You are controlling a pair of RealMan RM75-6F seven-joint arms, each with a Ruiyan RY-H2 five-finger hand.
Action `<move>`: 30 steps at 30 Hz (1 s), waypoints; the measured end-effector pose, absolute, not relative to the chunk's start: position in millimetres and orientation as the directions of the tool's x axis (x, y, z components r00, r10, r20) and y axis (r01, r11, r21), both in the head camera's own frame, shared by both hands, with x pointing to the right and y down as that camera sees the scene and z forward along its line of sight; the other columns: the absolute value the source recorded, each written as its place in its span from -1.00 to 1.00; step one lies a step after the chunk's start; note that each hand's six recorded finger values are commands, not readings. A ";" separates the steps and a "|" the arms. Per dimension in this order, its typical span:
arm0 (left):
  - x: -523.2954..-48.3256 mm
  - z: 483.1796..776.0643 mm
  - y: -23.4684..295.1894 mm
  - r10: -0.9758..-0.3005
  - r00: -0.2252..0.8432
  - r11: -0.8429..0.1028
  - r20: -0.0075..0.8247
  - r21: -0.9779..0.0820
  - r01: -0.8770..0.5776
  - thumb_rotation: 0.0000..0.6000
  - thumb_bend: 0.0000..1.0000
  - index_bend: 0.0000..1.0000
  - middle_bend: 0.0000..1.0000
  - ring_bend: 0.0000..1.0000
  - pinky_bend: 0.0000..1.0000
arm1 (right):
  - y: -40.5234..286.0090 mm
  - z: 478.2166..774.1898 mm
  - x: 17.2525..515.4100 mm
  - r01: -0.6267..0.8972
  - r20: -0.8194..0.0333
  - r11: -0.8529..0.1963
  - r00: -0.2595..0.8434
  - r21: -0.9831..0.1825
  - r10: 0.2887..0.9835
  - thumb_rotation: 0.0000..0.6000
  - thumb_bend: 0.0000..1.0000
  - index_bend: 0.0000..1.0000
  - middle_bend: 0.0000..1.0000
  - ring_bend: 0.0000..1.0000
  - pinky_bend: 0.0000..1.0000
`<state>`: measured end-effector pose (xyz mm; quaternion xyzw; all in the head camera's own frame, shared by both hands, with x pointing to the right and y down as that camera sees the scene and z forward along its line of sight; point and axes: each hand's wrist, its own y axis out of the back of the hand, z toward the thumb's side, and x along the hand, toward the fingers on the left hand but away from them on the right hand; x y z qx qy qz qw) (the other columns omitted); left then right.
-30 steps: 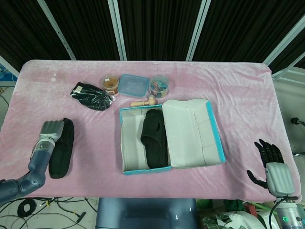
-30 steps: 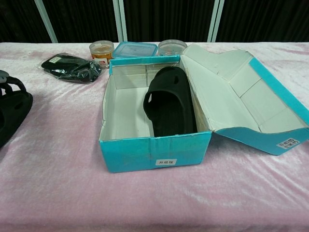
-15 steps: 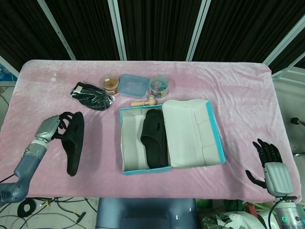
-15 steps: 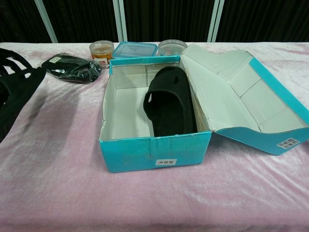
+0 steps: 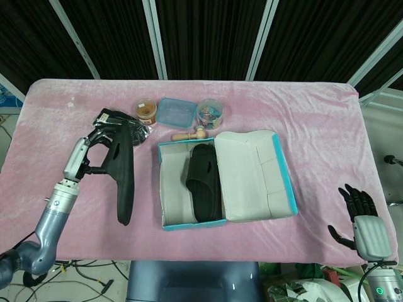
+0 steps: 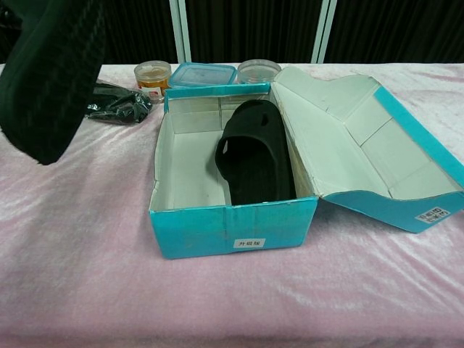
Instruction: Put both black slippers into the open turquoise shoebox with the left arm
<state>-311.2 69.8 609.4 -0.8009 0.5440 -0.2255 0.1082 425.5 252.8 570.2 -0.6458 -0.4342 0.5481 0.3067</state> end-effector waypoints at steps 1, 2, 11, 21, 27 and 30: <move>-303.3 607.7 68.9 -0.926 0.304 -0.373 0.222 -0.422 -0.826 1.00 -1.00 -0.47 0.06 -0.07 -0.13 | 253.1 570.0 426.0 0.225 -0.441 -0.434 0.021 -0.872 0.897 1.00 -0.60 -1.00 -0.97 -1.00 -0.92; -295.0 606.3 68.2 -0.932 0.302 -0.361 0.201 -0.426 -0.830 1.00 -1.00 -0.47 0.06 -0.07 -0.13 | 253.3 569.9 426.3 0.225 -0.441 -0.434 0.020 -0.872 0.897 1.00 -0.60 -1.00 -0.97 -1.00 -0.92; -224.4 613.6 66.6 -0.954 0.295 -0.286 0.056 -0.465 -0.838 1.00 -1.00 -0.46 0.06 -0.07 -0.13 | 256.0 568.0 432.4 0.228 -0.440 -0.429 0.001 -0.874 0.898 1.00 -0.60 -1.00 -0.96 -1.00 -0.92; -193.1 646.5 78.0 -0.945 0.327 -0.287 0.026 -0.546 -0.787 1.00 -1.00 -0.46 0.07 -0.07 -0.13 | 258.0 565.7 437.4 0.231 -0.438 -0.423 -0.012 -0.876 0.899 1.00 -0.60 -1.00 -0.97 -1.00 -0.92; -188.2 666.3 90.6 -0.937 0.345 -0.311 0.051 -0.568 -0.762 1.00 -1.00 -0.47 0.07 -0.07 -0.13 | 258.4 566.8 437.0 0.232 -0.440 -0.426 -0.010 -0.874 0.898 1.00 -0.60 -1.00 -0.97 -1.00 -0.92; -188.8 673.2 95.8 -0.935 0.349 -0.320 0.063 -0.573 -0.754 1.00 -1.00 -0.47 0.07 -0.07 -0.13 | 258.6 566.5 436.8 0.231 -0.440 -0.426 -0.010 -0.875 0.898 1.00 -0.60 -1.00 -0.97 -1.00 -0.92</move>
